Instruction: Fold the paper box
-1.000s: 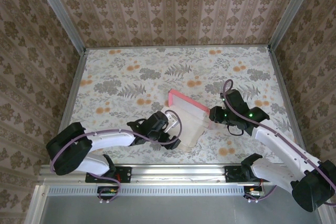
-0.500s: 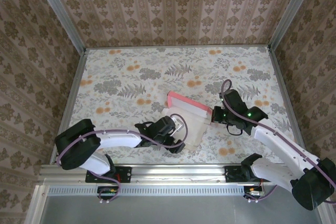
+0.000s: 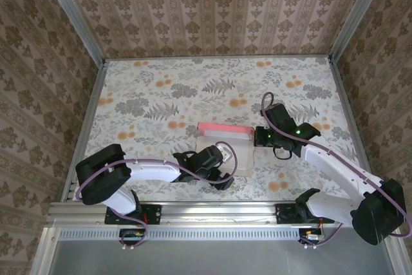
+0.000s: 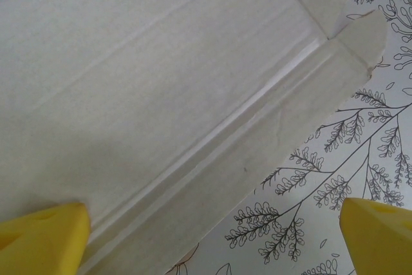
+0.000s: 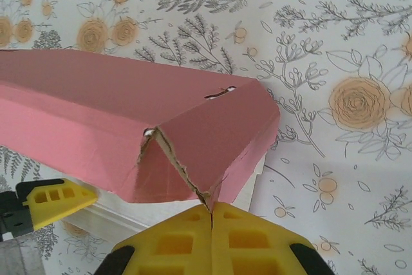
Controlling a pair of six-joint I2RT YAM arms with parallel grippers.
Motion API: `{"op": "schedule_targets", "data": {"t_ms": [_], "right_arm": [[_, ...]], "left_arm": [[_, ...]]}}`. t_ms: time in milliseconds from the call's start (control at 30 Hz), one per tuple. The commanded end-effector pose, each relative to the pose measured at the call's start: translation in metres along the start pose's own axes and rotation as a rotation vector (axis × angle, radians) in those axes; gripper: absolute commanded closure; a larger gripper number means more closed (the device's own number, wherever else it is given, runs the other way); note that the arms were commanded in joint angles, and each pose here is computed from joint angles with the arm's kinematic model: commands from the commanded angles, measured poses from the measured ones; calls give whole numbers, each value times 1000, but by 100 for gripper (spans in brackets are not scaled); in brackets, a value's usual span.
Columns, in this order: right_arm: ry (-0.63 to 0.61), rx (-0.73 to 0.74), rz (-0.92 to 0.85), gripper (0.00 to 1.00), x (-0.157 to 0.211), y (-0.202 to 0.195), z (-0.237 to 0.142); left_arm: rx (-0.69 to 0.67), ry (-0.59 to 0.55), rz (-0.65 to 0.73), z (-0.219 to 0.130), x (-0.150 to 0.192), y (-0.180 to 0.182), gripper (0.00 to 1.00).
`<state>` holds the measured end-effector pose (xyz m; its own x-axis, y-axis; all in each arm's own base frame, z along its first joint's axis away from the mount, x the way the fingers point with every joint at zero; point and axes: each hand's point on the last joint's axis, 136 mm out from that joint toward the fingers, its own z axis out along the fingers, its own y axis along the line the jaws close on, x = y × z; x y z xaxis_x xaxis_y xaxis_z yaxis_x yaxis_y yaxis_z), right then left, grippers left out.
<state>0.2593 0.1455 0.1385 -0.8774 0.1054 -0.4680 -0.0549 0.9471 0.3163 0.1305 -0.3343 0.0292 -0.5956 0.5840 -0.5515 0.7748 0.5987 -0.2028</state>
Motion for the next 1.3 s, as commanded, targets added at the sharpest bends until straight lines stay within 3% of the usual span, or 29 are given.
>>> {"op": "schedule_targets", "data": {"t_ms": [0,433,733,933,1267], "right_arm": [[6,-74,-33,100,-12,17,-7],[116,-86,-104,100,-21,30,6],[136,-35,-166,100,-45,20,-2],[219,-15,-192,100,-53,15,6],[271,-87,-163,100,-54,27,10]], "left_arm": [[7,37,-11,1,6,-4,0],[4,58,-28,9,11,-4,0],[-15,110,-12,17,25,-3,0],[-26,129,-1,18,28,-2,0],[-28,132,13,20,26,-2,0]]}}
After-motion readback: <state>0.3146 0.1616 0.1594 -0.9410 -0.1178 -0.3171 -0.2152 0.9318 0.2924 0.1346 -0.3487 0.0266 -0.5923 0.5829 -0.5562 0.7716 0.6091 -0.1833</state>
